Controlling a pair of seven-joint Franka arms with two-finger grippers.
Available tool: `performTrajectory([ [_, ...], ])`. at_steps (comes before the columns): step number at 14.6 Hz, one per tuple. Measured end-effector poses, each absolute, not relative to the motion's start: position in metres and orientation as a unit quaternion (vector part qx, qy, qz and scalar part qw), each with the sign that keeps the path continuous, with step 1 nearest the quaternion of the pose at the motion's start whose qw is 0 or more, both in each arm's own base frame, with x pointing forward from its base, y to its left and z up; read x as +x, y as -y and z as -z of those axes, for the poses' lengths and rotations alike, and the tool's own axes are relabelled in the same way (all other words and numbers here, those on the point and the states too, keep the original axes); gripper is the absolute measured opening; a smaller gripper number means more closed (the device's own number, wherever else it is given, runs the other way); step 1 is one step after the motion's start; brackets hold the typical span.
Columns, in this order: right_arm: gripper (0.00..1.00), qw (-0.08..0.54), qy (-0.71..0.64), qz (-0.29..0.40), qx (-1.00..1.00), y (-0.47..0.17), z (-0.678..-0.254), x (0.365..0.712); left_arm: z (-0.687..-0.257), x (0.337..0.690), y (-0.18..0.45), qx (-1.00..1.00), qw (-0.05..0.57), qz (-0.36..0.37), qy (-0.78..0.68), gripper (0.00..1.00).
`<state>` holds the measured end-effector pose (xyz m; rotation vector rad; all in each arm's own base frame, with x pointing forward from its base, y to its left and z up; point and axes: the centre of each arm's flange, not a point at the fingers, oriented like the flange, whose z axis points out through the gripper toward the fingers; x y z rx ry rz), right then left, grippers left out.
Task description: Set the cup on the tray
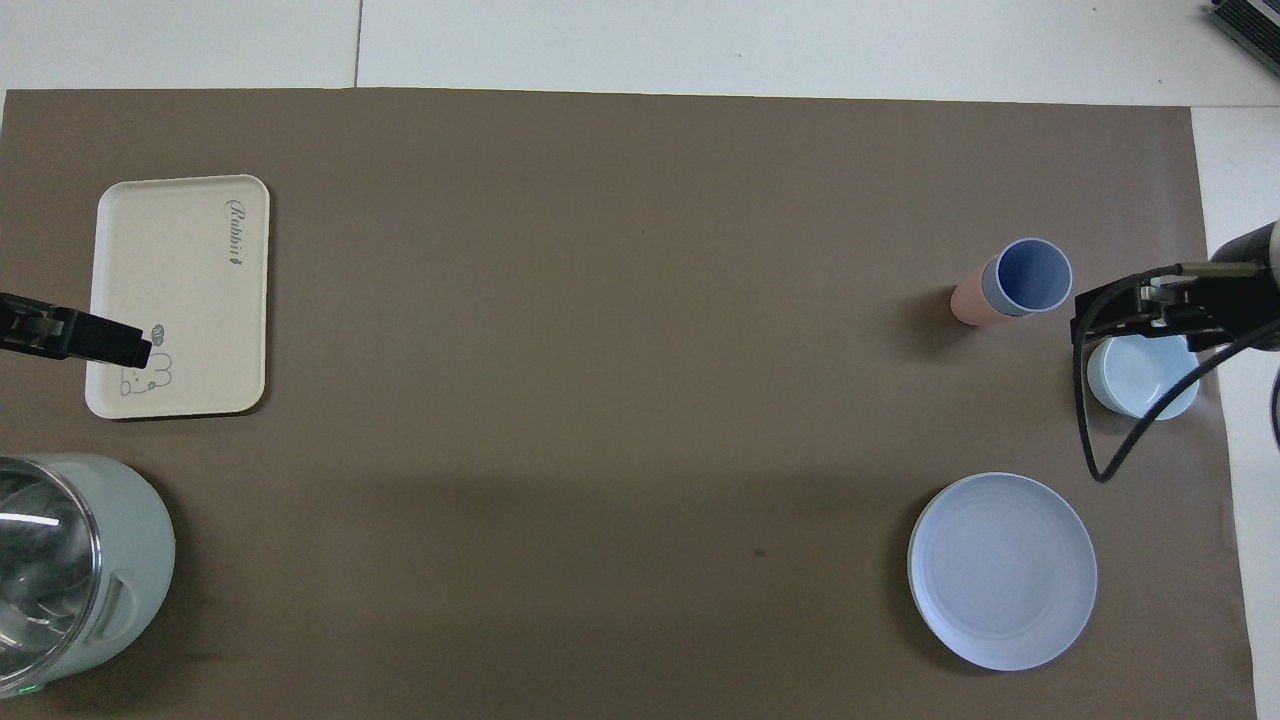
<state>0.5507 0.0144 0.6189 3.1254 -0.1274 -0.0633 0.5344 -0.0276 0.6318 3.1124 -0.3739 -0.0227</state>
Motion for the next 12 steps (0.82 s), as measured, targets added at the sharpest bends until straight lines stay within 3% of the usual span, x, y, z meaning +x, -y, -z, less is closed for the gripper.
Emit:
performTrajectory([
  [8,1.00,0.007,0.041,0.032,0.999,-0.012,-0.619,0.545,-0.632,0.534,0.028,0.993,0.003,0.007,0.120,1.00],
  [12,0.97,0.005,0.102,-0.004,0.995,0.001,-0.625,0.553,-0.632,0.534,0.028,0.993,0.003,0.007,0.120,1.00],
])
